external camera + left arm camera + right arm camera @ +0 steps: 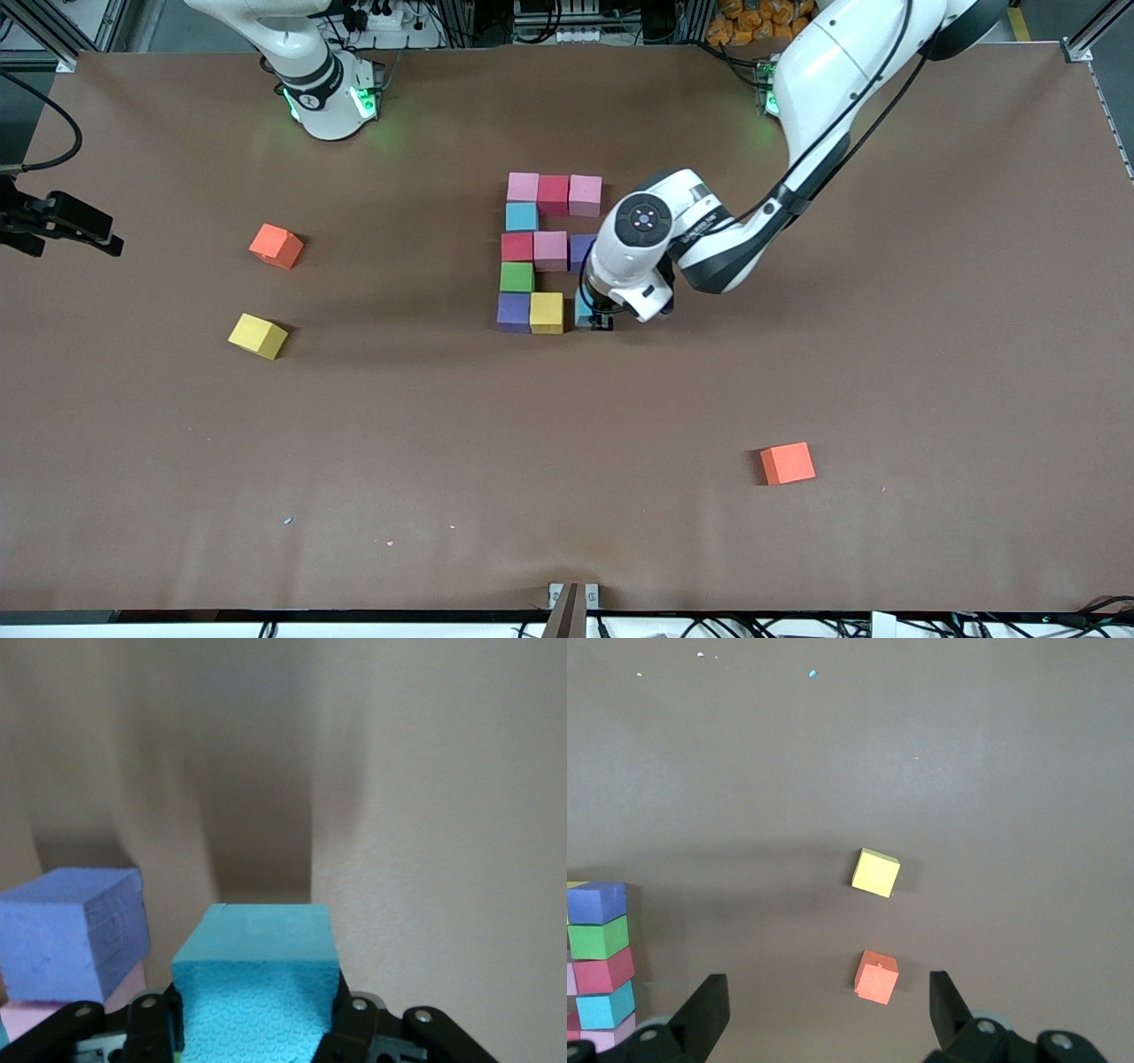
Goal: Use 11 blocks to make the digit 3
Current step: 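Carry the cyan cube to the cluster with the left gripper, then lower the cyan cube beside the yellow cube and open the left gripper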
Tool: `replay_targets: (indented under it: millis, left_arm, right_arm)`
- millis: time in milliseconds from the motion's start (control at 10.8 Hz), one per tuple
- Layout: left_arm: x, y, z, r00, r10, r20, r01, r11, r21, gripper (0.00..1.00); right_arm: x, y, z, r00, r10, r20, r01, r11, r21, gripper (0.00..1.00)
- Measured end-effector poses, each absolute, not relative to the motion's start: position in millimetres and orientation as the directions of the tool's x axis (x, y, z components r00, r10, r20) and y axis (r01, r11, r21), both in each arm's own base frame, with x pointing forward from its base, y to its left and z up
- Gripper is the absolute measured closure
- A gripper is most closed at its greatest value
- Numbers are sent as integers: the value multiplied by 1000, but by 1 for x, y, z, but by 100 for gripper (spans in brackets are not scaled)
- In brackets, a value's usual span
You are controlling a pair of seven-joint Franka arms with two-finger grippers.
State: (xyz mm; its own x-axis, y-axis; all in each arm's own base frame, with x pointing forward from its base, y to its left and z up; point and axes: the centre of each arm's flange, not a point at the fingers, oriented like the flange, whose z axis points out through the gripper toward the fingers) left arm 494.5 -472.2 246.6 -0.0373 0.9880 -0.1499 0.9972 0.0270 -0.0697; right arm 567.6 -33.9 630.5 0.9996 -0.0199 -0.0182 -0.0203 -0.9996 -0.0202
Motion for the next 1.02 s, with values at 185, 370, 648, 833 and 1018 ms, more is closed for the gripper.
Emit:
replay_targets:
  millis: [185, 370, 648, 833, 1018]
  left_arm:
    - [498, -479, 237, -67, 987, -147, 995, 56, -76, 44]
    - [497, -481, 219, -62, 991, -117, 996, 54, -73, 44]
    - [489, -490, 204, -43, 995, -85, 997, 38, -63, 44]
    - [491, -491, 204, -45, 995, -87, 997, 39, -61, 44]
    - [490, -492, 202, -43, 995, -86, 997, 37, -63, 44]
  right_arm:
    - [568, -34, 630, 1000, -20, -18, -20, -1000, -20, 0]
    - [568, -34, 630, 1000, -19, -19, -20, -1000, -20, 0]
    - [568, -33, 630, 1000, -19, -19, -19, -1000, -20, 0]
    - [568, -33, 630, 1000, -19, -19, -19, -1000, -20, 0]
    - [568, -33, 630, 1000, -19, -19, -19, -1000, -20, 0]
